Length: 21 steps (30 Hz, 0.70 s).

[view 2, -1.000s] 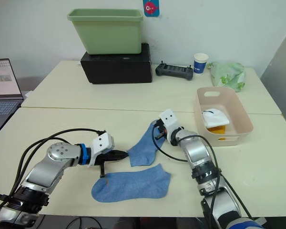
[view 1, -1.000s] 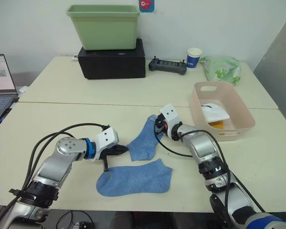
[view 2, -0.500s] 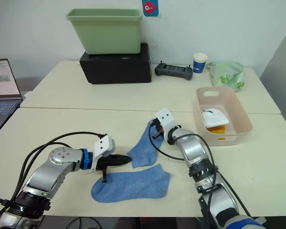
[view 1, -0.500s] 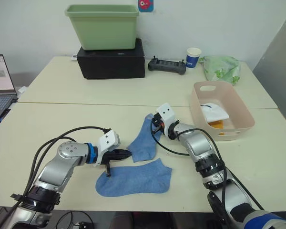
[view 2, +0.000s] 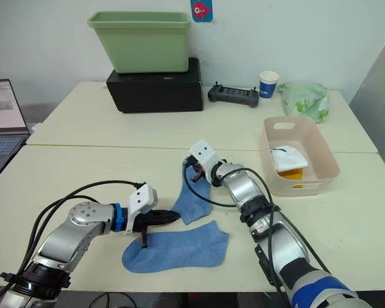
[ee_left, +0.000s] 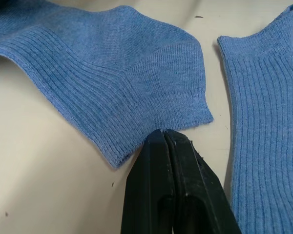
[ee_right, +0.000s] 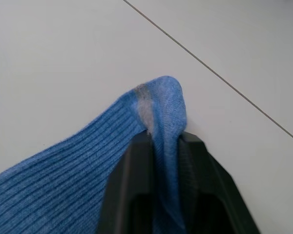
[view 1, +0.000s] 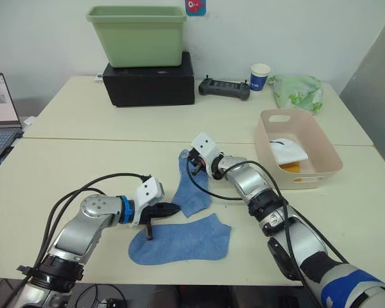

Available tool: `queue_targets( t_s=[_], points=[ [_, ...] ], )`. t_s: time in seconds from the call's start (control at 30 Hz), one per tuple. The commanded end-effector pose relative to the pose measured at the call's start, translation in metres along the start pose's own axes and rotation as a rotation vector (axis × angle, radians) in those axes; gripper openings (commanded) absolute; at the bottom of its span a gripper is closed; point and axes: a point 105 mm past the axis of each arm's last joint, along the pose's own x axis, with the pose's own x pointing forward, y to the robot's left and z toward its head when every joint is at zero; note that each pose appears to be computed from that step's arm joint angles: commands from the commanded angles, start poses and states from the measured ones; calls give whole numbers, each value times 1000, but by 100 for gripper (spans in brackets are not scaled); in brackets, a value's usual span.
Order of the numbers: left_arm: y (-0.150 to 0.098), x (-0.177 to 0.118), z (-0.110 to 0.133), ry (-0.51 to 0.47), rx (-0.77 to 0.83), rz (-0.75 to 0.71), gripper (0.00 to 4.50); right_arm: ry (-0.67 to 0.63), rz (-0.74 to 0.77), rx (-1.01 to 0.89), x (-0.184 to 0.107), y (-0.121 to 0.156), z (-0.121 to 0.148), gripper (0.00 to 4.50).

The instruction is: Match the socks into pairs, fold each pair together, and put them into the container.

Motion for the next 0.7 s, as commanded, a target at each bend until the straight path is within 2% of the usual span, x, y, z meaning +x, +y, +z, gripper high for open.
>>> queue_targets(
  t_s=[0.03,0.23,0.27,0.43,0.5,0.6,0.7],
  points=[
    [-2,-4,10,-38,18,11,0,-45,-10,-35,-1,-5,15,212],
    [-2,-18,19,-88,-54,44,0,-68,-19,-19,-5,-8,20,428],
    [-2,-19,19,-84,-53,46,0,-70,-19,-17,-5,-9,21,447],
    [-2,-21,17,-78,-49,57,0,-82,-15,-24,-5,-8,24,447],
    [3,-25,22,-98,-57,80,0,-135,2,-44,-10,-7,37,447],
    [18,-34,30,-128,-69,138,0,-235,32,-103,-30,-4,59,447],
    [43,-43,39,-150,-86,227,0,-322,133,-124,-68,11,69,447]
  ],
)
